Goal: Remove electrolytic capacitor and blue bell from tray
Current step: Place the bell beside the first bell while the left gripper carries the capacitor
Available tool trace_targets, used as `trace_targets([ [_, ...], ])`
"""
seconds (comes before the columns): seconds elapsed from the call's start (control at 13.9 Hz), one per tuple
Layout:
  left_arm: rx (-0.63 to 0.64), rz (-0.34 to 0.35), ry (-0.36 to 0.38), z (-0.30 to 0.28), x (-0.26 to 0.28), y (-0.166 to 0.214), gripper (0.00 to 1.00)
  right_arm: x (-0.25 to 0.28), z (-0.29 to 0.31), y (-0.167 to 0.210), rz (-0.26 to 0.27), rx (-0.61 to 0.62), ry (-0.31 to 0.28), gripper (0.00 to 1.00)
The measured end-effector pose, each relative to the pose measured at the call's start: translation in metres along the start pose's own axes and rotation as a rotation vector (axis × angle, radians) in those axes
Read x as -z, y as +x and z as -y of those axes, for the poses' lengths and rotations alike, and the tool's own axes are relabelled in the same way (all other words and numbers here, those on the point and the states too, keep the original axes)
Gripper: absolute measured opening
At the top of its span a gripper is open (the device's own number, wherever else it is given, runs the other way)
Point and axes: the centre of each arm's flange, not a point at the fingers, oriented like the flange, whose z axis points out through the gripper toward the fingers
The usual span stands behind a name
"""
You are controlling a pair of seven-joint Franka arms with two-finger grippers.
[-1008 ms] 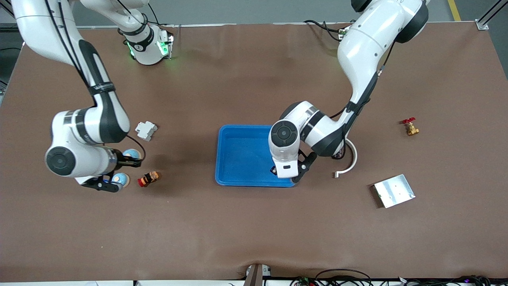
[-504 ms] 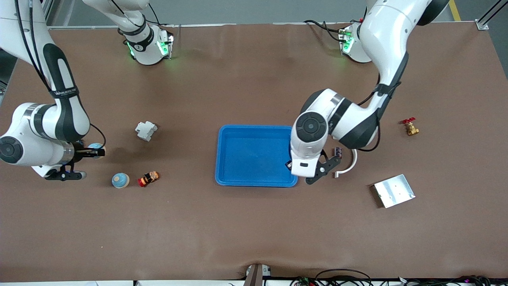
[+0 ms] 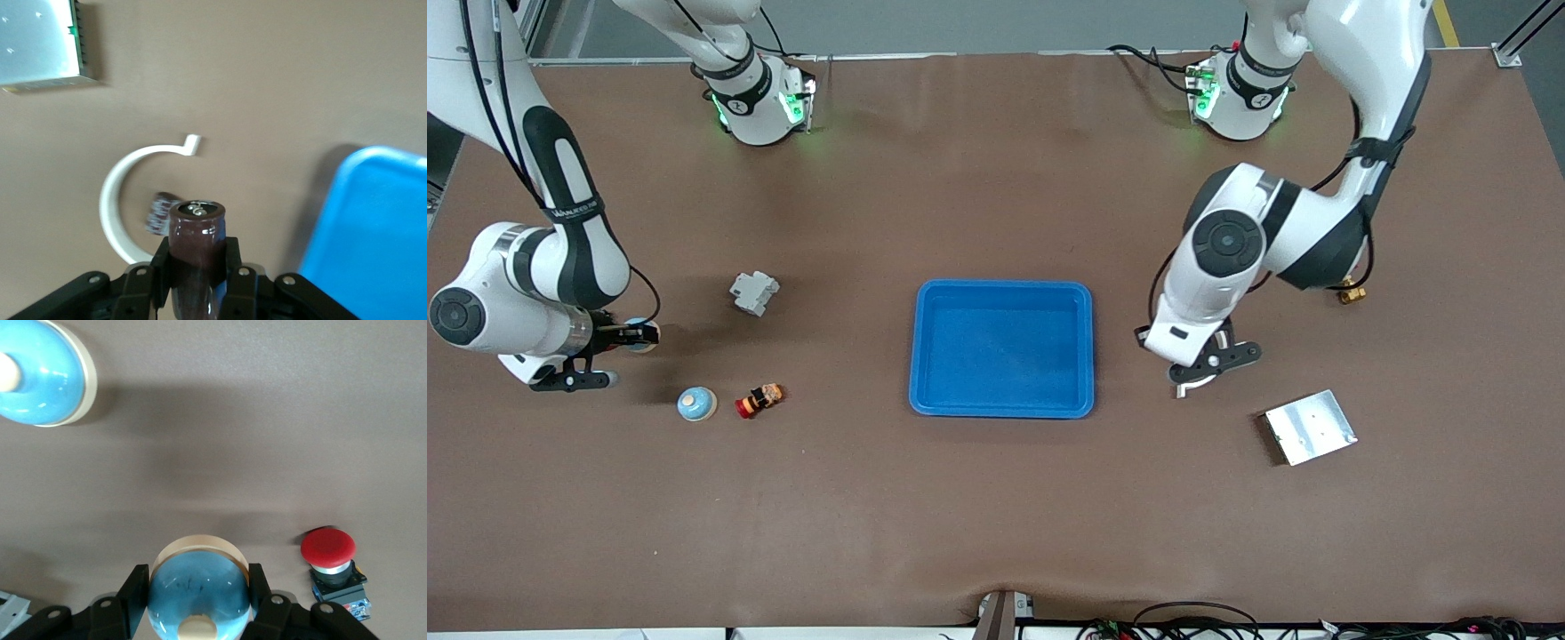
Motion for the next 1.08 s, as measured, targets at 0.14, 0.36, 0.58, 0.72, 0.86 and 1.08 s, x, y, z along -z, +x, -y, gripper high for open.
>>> trace_targets([
  [0.14,-0.060,-0.016,-0.007,0.023,-0.012,-0.005,0.34,-0.007,-0.003,-0.003,0.011,-0.010,0.005,0.65],
  [0.36,-0.139,-0.029,-0.021,0.055,-0.039,-0.015,0.34,-0.012,-0.004,-0.004,0.020,-0.013,0.007,0.70],
  [0.58,-0.189,-0.050,-0.050,0.084,-0.069,-0.022,0.34,-0.012,-0.006,-0.004,0.017,-0.017,0.007,0.93],
  [0.72,-0.212,-0.064,-0.070,0.102,-0.085,-0.024,0.34,-0.001,-0.008,0.001,0.006,-0.024,0.010,1.00],
  [0.86,-0.233,-0.076,-0.082,0.120,-0.096,-0.023,0.34,0.020,-0.010,0.010,-0.004,-0.047,0.041,1.00],
  [1.08,-0.263,-0.103,-0.096,0.150,-0.107,-0.016,0.34,0.056,-0.007,0.020,-0.016,-0.050,0.063,1.00],
])
